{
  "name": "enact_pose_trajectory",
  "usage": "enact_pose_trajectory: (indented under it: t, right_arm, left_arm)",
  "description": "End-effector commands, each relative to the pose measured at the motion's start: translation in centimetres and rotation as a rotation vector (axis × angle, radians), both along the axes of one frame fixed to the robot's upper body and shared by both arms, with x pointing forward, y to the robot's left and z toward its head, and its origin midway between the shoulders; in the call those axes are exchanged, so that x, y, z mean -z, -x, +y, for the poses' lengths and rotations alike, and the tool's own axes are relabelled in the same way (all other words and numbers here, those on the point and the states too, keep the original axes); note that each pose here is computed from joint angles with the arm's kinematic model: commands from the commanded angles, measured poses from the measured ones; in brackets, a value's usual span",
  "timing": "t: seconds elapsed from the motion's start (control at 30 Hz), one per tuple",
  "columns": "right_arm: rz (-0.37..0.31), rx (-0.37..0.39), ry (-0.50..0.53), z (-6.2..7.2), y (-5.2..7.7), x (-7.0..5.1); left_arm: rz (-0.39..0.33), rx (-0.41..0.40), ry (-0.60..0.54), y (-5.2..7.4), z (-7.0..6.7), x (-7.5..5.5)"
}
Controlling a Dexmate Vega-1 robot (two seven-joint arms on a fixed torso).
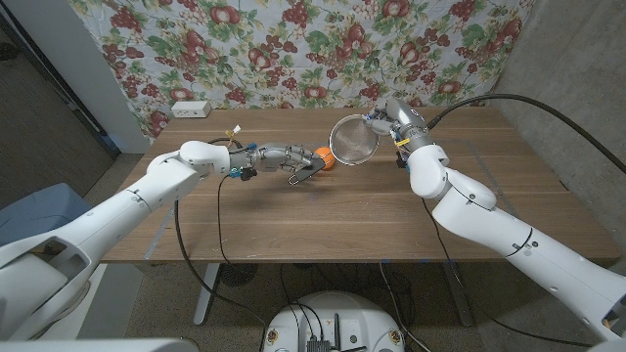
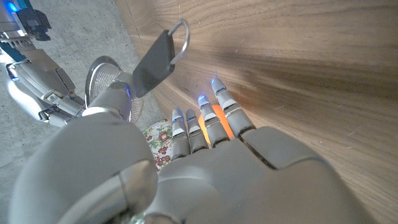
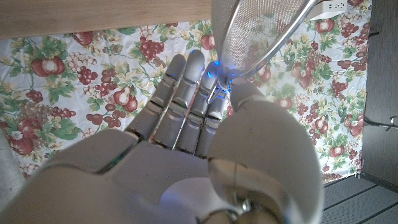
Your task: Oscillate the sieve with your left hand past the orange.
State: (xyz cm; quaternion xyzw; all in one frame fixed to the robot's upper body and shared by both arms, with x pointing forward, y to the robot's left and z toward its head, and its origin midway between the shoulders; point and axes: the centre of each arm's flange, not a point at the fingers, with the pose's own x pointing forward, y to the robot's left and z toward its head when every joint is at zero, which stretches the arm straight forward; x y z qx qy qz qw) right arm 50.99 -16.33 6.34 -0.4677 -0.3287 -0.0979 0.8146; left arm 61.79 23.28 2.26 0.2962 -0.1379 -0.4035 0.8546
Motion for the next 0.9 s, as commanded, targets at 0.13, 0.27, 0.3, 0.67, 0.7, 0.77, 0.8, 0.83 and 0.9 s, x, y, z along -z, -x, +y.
enact_pose_trajectory:
  t: [0.13, 0.27, 0.3, 0.67, 0.7, 0.77, 0.8, 0.83, 0.9]
  right_arm:
    - [-0.037, -0.017, -0.001, 0.39, 0.03, -0.27]
    - [-0.045, -0.019, 0.001, 0.50, -0.01, -0.31]
    - [-0.045, -0.018, 0.002, 0.52, -0.04, -0.34]
    - [-0.059, -0.025, 0.013, 0.76, -0.17, -0.47]
    - [-0.065, -0.024, 0.014, 0.80, -0.18, -0.47]
    - [-0.073, -0.023, 0.015, 0.86, -0.19, -0.47]
    - [-0.077, -0.023, 0.015, 0.88, -0.18, -0.47]
    - [-0.081, -0.022, 0.017, 0.90, -0.19, -0.47]
    - [-0.090, -0.020, 0.016, 0.91, -0.18, -0.47]
  left_arm:
    - [0.037, 0.030, 0.001, -0.26, -0.29, -0.21]
    - [0.053, 0.044, -0.003, -0.39, -0.45, -0.26]
    - [0.055, 0.046, -0.005, -0.43, -0.49, -0.27]
    - [0.095, 0.070, -0.004, -0.74, -0.85, -0.17]
    - [0.097, 0.071, -0.005, -0.76, -0.87, -0.17]
    - [0.105, 0.073, -0.007, -0.76, -0.95, -0.16]
    - [0.108, 0.077, -0.008, -0.77, -0.99, -0.16]
    - [0.111, 0.079, -0.006, -0.77, -1.03, -0.16]
    - [0.117, 0.082, -0.006, -0.78, -1.10, -0.13]
